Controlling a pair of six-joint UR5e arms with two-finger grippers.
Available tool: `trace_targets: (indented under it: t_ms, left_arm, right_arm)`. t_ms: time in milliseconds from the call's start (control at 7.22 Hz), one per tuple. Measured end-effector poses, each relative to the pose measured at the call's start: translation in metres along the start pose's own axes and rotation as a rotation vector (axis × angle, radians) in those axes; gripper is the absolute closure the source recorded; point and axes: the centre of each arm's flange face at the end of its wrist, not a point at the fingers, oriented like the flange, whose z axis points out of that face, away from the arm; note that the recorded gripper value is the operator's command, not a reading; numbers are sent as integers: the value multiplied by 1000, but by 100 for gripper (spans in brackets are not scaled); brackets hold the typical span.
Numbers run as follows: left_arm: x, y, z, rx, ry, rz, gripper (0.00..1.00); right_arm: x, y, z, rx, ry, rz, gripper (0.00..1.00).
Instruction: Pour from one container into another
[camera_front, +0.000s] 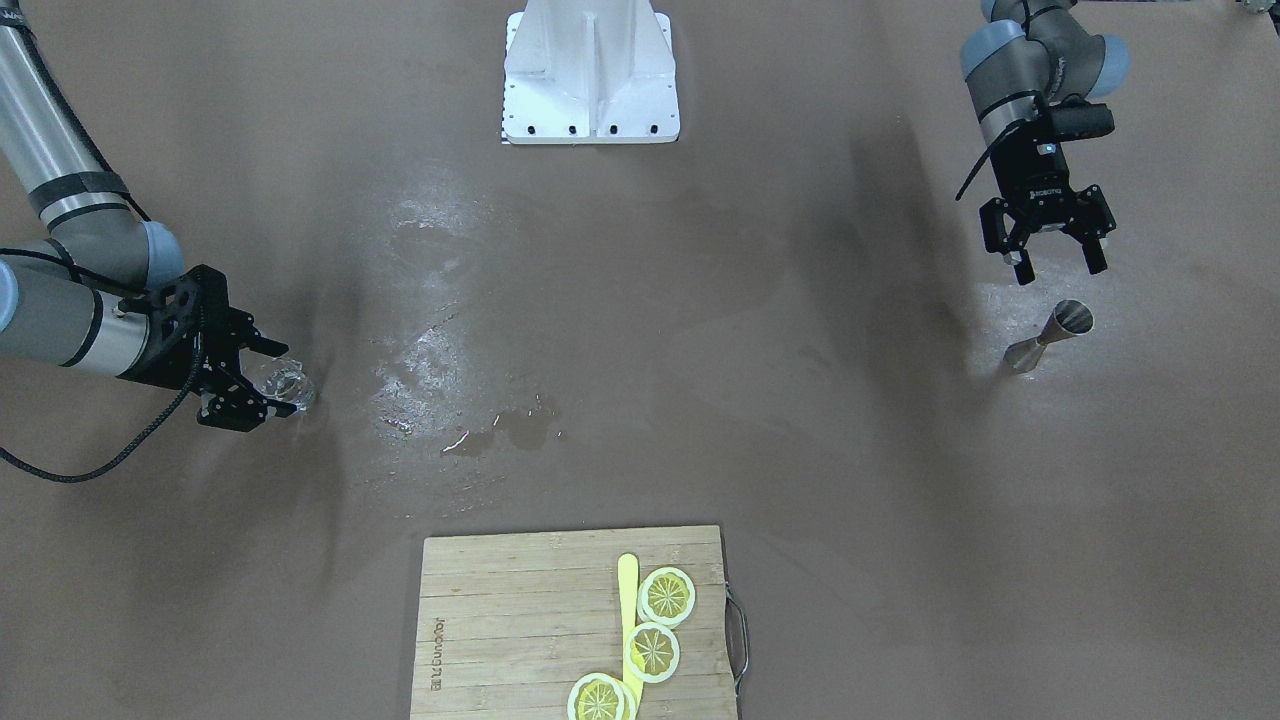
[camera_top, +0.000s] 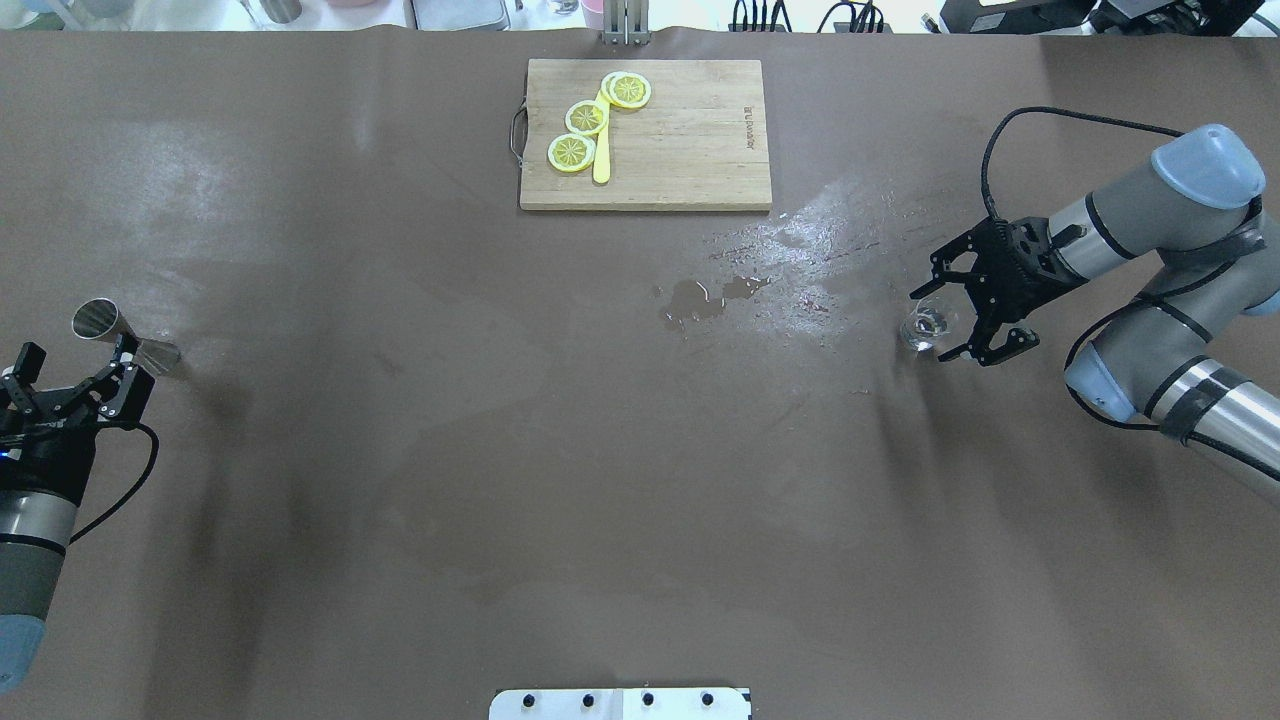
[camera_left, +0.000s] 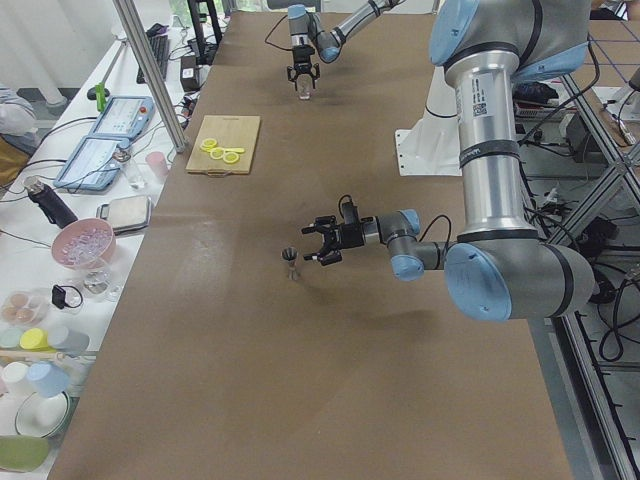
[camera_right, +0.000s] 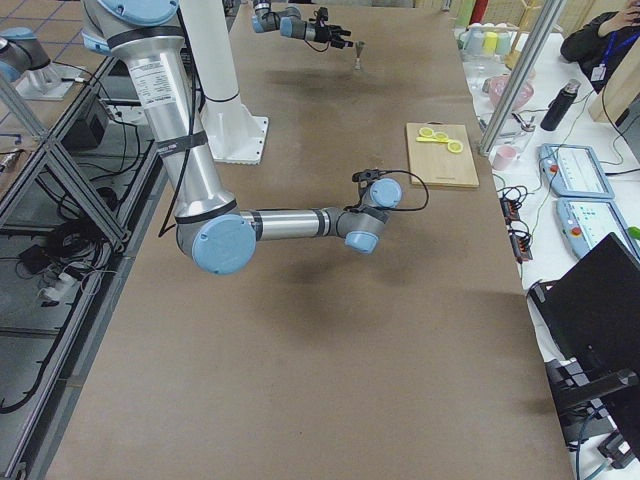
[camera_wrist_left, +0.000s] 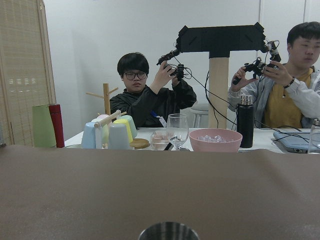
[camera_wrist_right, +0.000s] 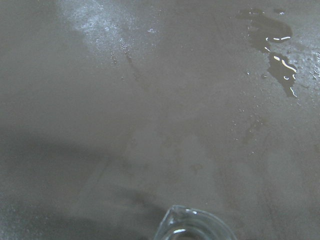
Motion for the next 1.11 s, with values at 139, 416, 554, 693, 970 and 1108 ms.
trace_targets:
  t_ms: [139,416,554,693,970,1108]
  left_arm:
    - [17,-12,-5,-17,-4,15,1]
    - [68,-36,-21,-86,12,10,1]
    - [98,-44,-32,-138,43,-31,1]
    - [123,-51,-40,-187,67,-45,1]
    - [154,-57,-46,-255,110,62,1]
    - [172,-62,-45,-291,141,103,1]
  right_arm:
    - [2,-3,0,3,1,0,1]
    - [12,-21,-2,25,12,22,1]
    - [16,-32,-4,42,22,44,1]
    - [22,-43,-6,58,31,69,0]
    - [35,-56,-12,64,66,145,0]
    - [47,-49,-25,39,135,219,0]
